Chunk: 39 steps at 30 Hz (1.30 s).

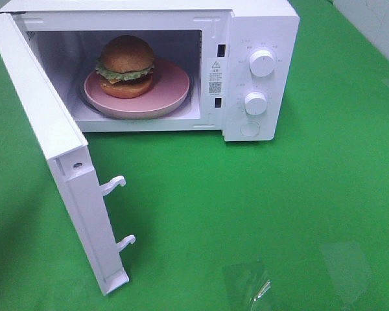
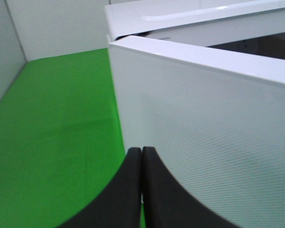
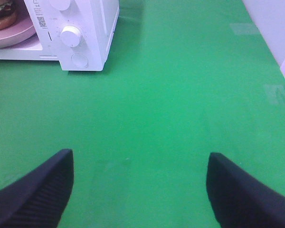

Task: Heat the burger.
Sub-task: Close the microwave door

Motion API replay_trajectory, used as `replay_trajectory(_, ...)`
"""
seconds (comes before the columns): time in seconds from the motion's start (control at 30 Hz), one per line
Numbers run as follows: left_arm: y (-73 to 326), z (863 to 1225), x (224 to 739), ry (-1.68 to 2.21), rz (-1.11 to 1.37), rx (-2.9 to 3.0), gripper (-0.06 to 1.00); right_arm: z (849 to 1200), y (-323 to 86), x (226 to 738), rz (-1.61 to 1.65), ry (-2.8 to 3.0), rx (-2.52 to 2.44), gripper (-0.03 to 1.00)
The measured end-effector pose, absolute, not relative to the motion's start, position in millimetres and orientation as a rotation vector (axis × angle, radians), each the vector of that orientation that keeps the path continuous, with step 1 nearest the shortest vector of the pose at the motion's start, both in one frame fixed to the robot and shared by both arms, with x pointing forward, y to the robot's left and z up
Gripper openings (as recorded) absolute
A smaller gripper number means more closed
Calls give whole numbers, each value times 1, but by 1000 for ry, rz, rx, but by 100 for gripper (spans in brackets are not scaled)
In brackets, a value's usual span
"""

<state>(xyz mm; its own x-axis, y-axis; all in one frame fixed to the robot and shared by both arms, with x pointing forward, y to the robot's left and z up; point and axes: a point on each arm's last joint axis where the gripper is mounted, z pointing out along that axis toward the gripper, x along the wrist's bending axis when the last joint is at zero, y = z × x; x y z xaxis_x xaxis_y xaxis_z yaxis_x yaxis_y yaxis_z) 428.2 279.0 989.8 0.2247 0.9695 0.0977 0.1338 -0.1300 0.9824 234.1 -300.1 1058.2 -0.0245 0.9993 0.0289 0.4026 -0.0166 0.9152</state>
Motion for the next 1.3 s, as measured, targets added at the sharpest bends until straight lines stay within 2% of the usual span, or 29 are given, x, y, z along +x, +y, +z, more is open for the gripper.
replay_trajectory(0.13,265,980,437,989,906,1527,0,1058,-300,234,1024,1521,1512,76)
replay_trajectory(0.33,255,975,452,915,820,1573,0,1058,-300,234,1024,1521,1512,76)
replay_trajectory(0.57,248,972,465,902,787,1599,0,1058,-300,234,1024,1521,1512,76)
replay_trajectory(0.7,227,968,473,836,753,1633,0,1058,-300,234,1024,1521,1512,76)
replay_trajectory(1.3,182,960,492,798,725,1639,0,1058,-300,234,1024,1521,1512,76)
